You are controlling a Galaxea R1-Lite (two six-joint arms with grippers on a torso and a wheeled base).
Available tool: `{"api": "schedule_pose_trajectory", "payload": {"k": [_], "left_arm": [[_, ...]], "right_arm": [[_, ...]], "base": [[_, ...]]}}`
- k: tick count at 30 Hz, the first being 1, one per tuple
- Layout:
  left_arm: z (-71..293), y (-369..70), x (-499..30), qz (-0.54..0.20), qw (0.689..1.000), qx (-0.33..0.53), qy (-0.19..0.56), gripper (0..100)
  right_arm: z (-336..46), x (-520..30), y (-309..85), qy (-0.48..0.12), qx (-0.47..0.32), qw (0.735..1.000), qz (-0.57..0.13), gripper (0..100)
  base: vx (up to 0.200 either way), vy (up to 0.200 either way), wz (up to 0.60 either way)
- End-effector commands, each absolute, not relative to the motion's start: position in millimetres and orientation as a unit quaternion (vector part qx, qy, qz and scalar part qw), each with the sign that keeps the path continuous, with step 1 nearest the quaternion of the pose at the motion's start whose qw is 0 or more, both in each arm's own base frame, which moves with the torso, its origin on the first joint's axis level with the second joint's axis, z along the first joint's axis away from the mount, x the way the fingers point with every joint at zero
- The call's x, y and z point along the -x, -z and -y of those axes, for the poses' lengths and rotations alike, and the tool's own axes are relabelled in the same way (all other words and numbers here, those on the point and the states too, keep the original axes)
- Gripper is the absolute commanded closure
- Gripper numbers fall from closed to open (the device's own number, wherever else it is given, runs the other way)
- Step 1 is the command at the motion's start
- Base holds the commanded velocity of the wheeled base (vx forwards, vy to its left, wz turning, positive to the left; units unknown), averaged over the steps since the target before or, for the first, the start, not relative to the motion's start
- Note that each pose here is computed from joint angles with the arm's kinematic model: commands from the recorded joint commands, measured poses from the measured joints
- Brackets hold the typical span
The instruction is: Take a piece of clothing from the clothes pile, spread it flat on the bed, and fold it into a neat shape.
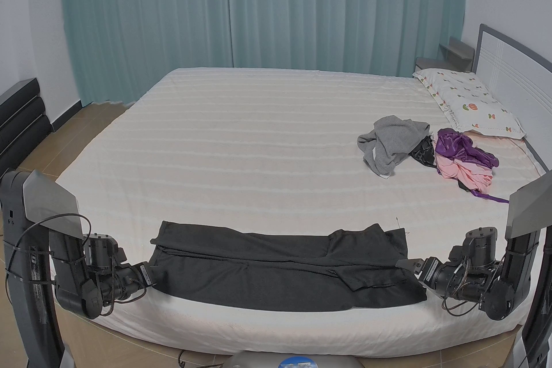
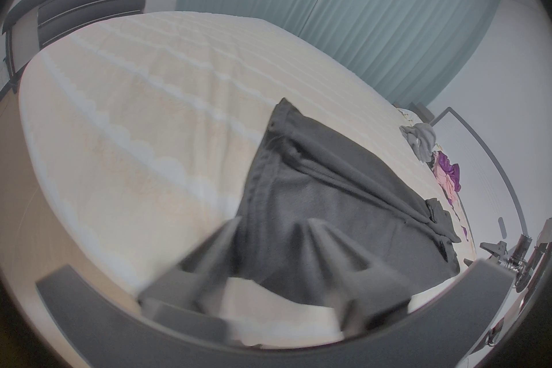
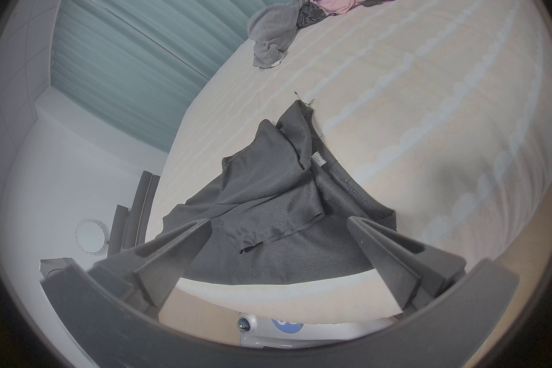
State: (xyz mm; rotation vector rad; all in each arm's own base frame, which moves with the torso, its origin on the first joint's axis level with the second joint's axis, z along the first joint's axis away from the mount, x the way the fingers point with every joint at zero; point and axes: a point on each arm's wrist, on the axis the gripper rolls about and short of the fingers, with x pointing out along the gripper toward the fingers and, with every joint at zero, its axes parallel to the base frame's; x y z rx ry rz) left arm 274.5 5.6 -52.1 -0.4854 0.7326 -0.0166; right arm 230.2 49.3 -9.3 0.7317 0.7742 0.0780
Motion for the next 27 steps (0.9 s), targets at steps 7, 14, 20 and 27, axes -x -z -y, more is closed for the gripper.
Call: {"api": "schedule_pose_trajectory", "payload": {"k": [7,14,20,27], "left_arm": [[-16.3,55.3,-253.1,-0.385,0.891,0.24,-0.02,100],[-20.3,52.7,-245.7,-0.39,0.895,0.216,-0.018,100],[-22.1,52.2,-246.9,-0.386,0.897,0.216,-0.022,100],[-26.8,45.3,-248.1,-0.37,0.902,0.22,-0.028,100]], "right_arm": [[-47.3,-230.3,12.9,-0.031,-0.35,0.858,-0.374,0],[-47.1,-229.1,13.5,-0.03,-0.349,0.857,-0.377,0],[-47.0,-228.7,13.9,-0.029,-0.349,0.857,-0.378,0],[-46.0,-225.9,13.4,-0.025,-0.347,0.857,-0.379,0]], "base": [[0.0,0.0,0.0],[0.0,0.0,0.0],[0.0,0.0,0.0],[0.0,0.0,0.0]]}}
